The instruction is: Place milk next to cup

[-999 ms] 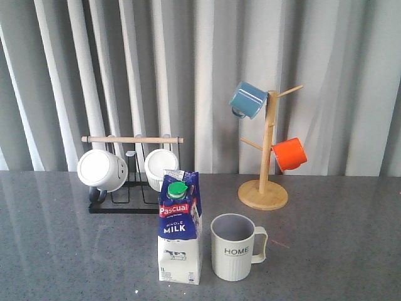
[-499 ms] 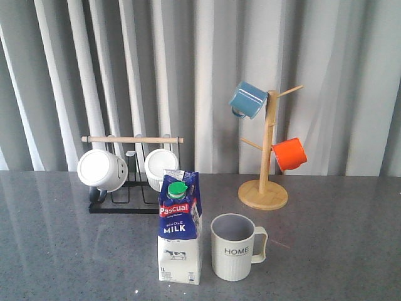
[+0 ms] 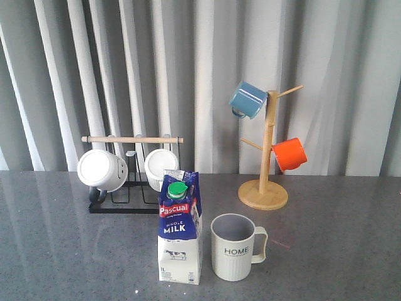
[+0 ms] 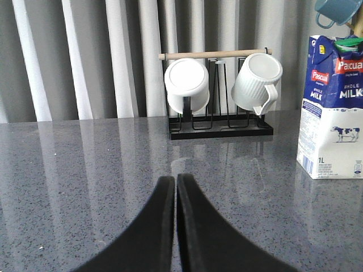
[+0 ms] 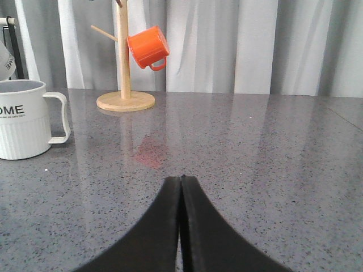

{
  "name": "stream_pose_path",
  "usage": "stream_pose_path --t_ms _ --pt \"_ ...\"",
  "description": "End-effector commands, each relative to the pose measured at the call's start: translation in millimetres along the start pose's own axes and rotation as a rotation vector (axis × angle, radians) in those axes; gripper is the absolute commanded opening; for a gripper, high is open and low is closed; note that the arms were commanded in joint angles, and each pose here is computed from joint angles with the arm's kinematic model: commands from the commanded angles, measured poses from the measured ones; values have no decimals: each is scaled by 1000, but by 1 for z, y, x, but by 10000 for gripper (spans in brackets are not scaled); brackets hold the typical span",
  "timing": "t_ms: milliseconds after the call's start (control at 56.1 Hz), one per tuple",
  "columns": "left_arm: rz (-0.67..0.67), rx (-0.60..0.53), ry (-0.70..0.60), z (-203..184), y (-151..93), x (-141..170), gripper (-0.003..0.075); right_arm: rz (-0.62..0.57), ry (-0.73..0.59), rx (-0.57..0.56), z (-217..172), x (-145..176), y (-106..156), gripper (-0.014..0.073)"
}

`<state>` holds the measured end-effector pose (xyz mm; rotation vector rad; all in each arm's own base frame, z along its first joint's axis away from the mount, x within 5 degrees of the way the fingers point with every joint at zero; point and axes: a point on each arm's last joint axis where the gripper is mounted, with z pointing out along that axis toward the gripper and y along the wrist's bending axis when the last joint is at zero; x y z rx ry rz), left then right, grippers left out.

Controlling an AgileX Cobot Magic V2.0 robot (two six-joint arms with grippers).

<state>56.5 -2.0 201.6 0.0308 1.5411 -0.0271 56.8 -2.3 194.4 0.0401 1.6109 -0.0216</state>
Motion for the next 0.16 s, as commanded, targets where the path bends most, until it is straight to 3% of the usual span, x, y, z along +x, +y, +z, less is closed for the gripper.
stream_pose_path --t_ms 0,143 --pt "-13 7 -103 -2 0 -14 -6 -13 -72 6 -1 -4 0 -8" --pt "-13 7 -103 -2 0 -14 -6 -13 -72 6 -1 -4 0 -8"
